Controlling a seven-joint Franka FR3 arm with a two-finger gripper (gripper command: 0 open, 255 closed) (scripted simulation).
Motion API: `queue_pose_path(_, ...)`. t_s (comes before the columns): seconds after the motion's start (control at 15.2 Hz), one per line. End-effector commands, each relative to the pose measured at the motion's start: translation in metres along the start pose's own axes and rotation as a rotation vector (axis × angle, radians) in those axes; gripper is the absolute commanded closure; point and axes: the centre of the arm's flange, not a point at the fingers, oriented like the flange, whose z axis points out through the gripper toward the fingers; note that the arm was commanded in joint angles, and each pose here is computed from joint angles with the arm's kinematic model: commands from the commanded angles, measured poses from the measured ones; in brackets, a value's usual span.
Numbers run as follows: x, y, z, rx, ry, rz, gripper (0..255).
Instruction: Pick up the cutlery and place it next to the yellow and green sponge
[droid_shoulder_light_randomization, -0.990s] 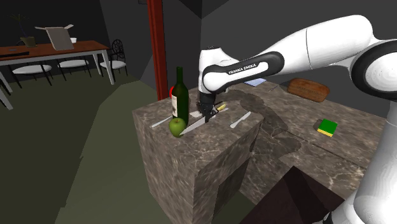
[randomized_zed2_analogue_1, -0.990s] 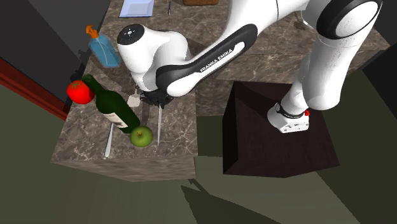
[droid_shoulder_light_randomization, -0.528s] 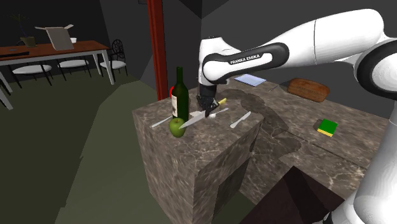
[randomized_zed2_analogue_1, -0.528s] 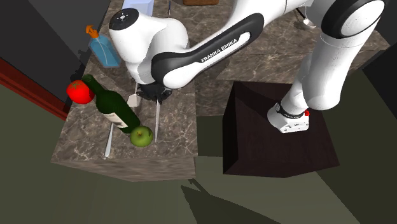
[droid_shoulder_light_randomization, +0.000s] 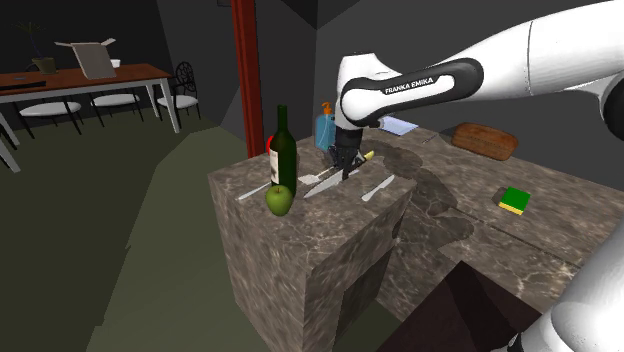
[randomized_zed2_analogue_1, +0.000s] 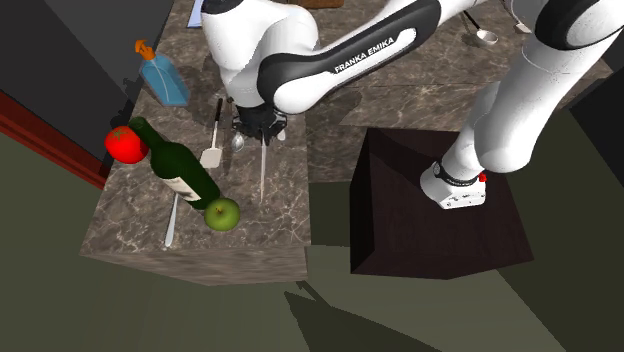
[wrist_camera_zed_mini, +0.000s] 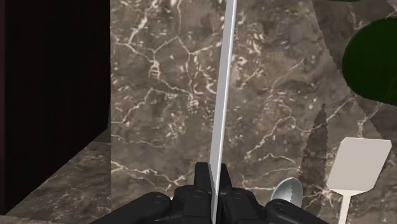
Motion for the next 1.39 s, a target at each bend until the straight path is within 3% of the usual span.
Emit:
queue_pose_path(0.0,0.024,0.019,0.0,0.0,-0.001,-0.001,255)
queue_pose_path(1.32,0.234,0.179,0.005,0.0,-0.001,-0.001,255)
